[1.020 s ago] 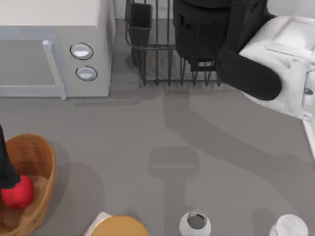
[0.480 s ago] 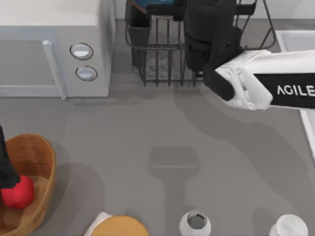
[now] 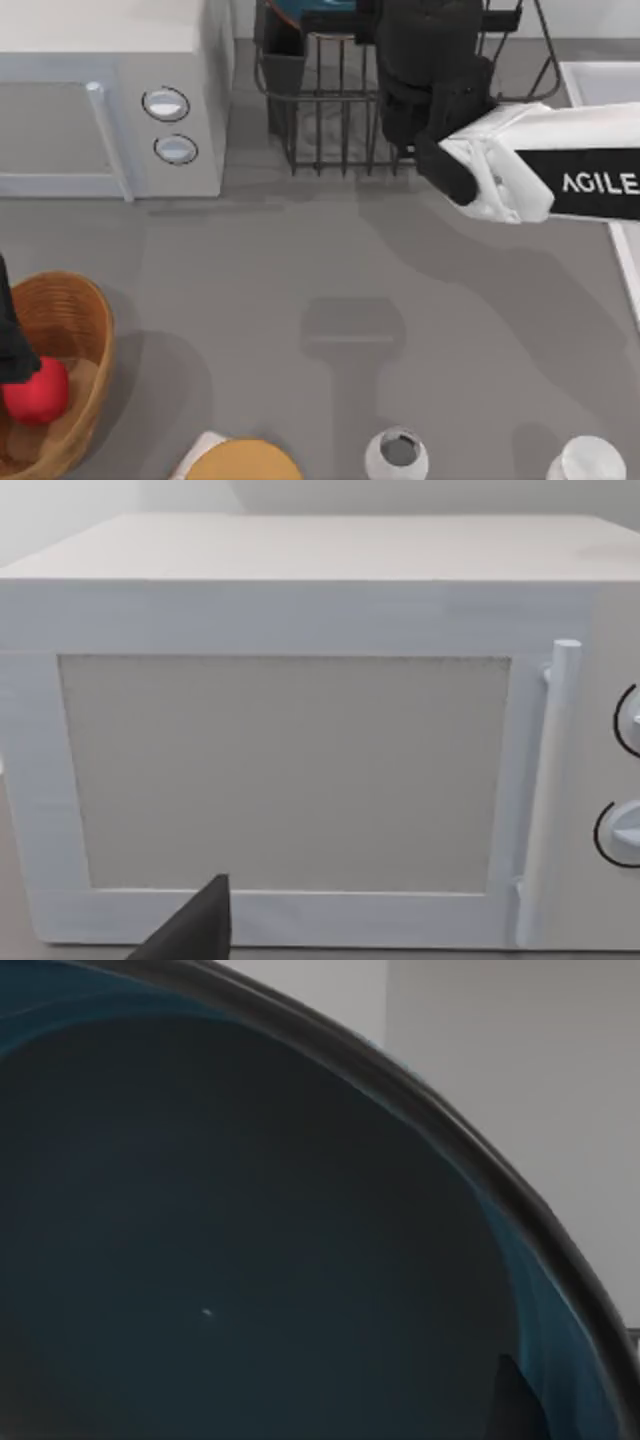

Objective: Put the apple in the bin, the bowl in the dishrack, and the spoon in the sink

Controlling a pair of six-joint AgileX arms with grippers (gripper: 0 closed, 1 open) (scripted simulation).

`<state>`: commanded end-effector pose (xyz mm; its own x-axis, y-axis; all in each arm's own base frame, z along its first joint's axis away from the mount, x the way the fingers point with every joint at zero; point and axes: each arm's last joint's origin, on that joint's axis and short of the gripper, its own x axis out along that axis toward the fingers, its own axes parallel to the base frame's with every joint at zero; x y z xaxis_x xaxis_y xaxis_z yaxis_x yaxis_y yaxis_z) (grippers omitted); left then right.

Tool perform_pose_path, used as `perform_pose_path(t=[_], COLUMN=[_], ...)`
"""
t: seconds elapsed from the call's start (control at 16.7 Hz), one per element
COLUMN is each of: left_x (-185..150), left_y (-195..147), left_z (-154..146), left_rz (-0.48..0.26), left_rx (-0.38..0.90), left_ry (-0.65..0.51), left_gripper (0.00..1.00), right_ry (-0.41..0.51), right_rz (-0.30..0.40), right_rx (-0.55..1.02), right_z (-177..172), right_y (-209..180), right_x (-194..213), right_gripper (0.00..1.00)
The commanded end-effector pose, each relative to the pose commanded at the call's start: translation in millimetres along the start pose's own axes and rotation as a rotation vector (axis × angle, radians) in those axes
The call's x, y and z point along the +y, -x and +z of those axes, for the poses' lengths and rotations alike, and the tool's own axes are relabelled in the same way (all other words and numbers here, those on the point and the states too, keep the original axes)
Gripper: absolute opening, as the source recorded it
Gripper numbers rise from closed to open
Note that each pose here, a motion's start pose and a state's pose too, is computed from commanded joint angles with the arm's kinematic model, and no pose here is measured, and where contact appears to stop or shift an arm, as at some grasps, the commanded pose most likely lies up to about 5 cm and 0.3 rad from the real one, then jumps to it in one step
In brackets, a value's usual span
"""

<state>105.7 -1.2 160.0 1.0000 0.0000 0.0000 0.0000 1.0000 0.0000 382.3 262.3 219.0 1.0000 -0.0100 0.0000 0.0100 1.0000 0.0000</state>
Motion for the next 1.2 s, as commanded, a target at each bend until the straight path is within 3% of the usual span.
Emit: perform_pose_path(t=[0.6,1.2], left_x=[0.0,0.0], left_y=[0.0,0.0], left_z=[0.0,0.0], left_rz=[0.0,0.0], left_rx=[0.0,0.0], left_ry=[0.0,0.0], left_gripper=[1.0,1.0], right_ry=[0.0,0.0], right_rz=[0.0,0.002], right_rx=[0.0,0.0], right_z=[0.0,0.2], right_y=[0.0,0.6], right_x=[0.0,0.8], right_gripper=[0.98,1.0])
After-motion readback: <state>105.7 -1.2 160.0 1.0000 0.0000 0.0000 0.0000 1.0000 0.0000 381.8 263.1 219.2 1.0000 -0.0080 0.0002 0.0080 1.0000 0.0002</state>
